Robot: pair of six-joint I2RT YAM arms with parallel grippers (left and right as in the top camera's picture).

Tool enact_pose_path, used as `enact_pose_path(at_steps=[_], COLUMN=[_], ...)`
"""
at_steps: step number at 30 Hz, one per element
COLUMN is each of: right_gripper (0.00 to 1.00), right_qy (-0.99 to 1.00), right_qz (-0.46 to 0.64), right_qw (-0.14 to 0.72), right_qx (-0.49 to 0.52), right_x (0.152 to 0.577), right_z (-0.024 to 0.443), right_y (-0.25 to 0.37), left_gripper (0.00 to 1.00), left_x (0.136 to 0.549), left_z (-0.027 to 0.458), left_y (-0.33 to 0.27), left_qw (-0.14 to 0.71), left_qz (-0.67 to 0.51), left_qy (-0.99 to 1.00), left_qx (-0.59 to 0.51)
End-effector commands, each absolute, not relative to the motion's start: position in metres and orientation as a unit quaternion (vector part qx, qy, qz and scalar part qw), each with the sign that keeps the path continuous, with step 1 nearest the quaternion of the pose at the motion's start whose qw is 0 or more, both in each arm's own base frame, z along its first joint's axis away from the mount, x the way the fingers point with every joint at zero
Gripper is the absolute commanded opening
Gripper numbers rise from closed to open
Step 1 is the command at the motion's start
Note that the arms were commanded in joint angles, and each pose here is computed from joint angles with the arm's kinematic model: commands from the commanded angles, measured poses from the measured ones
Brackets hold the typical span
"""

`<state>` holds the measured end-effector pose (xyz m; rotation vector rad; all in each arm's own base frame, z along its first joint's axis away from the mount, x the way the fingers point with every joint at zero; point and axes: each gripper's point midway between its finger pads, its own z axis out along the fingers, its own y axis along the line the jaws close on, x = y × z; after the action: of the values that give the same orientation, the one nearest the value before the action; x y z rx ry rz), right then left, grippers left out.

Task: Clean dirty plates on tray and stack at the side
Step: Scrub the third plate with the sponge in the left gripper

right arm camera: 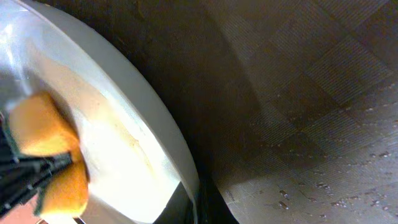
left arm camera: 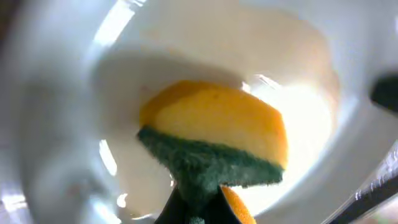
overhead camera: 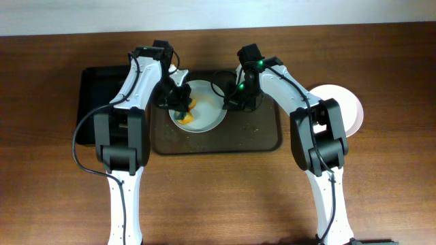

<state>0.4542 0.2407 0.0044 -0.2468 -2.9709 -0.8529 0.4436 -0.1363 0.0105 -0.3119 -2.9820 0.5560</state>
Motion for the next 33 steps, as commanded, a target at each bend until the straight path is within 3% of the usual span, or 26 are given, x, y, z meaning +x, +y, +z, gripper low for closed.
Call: enact_pose_path(at_steps=[1, 6, 10, 13, 17, 28, 30, 33], right_gripper=[0.04, 0.04, 0.04, 0.04, 0.04, 0.04, 0.04, 0.04], right_qy=[-0.966, -0.966, -0.966, -0.966, -0.966, -0.966, -0.966, -0.966], right_qz=[-0.234, -0.233, -0.233, -0.233, -0.233, -0.233, -0.234, -0.235], right_qw=[0.038, 0.038, 0.038, 0.038, 0.038, 0.037, 0.037, 0.033], right_qx=[-0.103, -0.103, -0.103, -0.103, -0.103, -0.103, -0.103, -0.102], right_x=[0.445, 0.445, 0.445, 0.445, 0.445, 0.445, 0.445, 0.447], right_z=[-0.022, -0.022, -0.022, -0.022, -0.022, -0.022, -0.022, -0.022], right_y=[0.225, 0.225, 0.225, 0.225, 0.225, 0.225, 0.225, 0.225], left_gripper=[0.01, 0.01, 0.01, 0.01, 0.00, 0.01, 0.00, 0.01], left_x=[0.422, 0.429, 0.475, 0.531, 0.561, 0.444, 0.427, 0.403], left_z=[-0.010, -0.018, -0.019, -0.019, -0.010, -0.020, -0.021, -0.023], left_y=[-0.163, -0.178, -0.186, -0.164, -0.100, -0.056, -0.065, -0.124], left_qw=[0.056, 0.028, -0.068, -0.152, -0.196, 0.062, 0.105, 0.118], left_qz=[0.231, 0.198, 0.176, 0.075, -0.102, -0.171, -0.130, 0.065], left_qy=[-0.938, -0.924, -0.923, -0.952, -0.970, -0.969, -0.958, -0.935], left_qx=[-0.254, -0.327, -0.335, -0.254, -0.103, -0.166, -0.232, -0.328])
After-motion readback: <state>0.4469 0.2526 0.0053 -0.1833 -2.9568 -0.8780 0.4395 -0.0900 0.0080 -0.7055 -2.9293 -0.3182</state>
